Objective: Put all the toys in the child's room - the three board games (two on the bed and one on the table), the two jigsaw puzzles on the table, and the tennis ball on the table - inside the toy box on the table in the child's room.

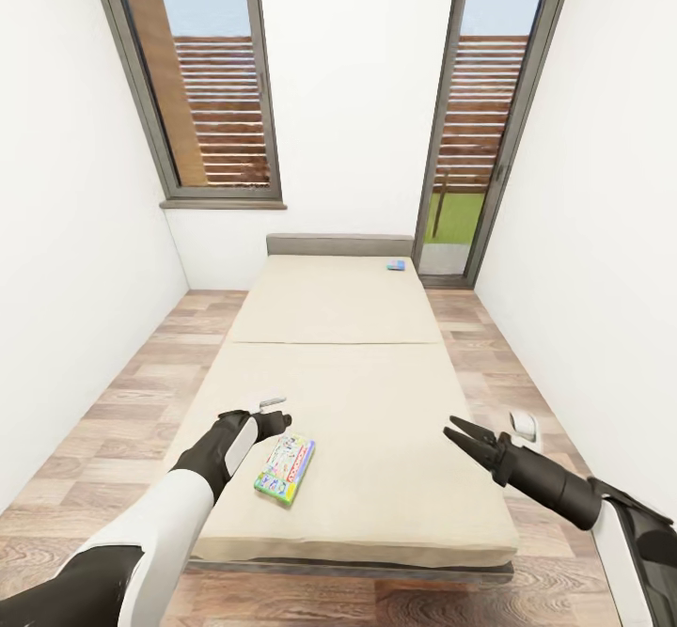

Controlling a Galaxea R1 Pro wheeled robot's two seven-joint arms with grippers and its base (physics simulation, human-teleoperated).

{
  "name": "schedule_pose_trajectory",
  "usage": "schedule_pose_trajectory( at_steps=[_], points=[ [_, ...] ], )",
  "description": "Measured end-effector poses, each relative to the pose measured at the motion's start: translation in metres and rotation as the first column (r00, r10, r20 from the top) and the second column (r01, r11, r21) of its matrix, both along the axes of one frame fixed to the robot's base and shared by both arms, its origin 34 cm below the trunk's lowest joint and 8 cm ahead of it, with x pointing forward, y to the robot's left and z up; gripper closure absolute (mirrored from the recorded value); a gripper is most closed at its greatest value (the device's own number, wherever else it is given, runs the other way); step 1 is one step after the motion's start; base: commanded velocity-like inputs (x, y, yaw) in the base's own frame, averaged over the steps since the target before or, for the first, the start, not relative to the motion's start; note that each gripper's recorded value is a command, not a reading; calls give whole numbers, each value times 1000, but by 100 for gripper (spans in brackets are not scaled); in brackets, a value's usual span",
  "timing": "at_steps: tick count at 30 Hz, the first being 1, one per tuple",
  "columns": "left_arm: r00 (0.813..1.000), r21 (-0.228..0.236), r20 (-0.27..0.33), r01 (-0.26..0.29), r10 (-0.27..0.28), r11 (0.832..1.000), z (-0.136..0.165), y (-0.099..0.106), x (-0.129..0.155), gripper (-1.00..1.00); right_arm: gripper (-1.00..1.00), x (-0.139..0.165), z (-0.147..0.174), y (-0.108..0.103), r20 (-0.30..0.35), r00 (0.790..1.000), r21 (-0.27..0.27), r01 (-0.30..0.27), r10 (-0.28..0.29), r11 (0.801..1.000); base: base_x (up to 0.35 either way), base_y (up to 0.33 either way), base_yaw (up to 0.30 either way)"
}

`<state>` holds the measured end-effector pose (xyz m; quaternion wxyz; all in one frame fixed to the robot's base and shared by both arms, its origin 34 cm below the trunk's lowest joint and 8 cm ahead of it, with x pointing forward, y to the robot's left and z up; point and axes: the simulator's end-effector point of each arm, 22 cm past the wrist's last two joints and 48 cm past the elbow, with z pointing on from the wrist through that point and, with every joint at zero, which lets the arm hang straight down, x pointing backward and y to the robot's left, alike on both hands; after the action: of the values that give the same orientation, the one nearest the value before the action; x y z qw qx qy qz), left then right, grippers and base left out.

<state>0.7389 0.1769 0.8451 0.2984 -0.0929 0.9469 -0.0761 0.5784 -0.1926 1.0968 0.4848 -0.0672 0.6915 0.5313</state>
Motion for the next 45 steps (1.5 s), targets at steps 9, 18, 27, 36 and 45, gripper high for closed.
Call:
schedule_pose_trajectory(
  at_steps=[9, 18, 27, 36, 45],
  points=[
    [1000, 0, 0, 1, -1, 1000, 0, 0, 0, -100, -100, 2, -3, -7, 26, 999, 4, 22, -22, 1000, 162, 0, 0],
    [1000, 0, -1, 2, -2, 1000, 0, 0, -1, -100, -100, 2, -4, -7, 27, 999, 0, 25, -25, 1000, 208, 0, 0],
    [1000, -3, -2, 5, -5, 1000, 0, -2, -1, -100, -100, 3, -5, -7, 27, 999, -2, 27, -27, 1000, 114, 0, 0],
    [1000, -3, -1, 6, -6, 1000, 0, -2, 0, -100, -100, 3, -5, -8, 27, 999, -2, 27, -27, 1000, 29, 0, 0],
    [1000, -3, -1, 6, -6, 1000, 1, -2, -1, -100, -100, 3, -5, -7, 28, 999, -4, 27, -27, 1000, 210, 0, 0]
  ],
)
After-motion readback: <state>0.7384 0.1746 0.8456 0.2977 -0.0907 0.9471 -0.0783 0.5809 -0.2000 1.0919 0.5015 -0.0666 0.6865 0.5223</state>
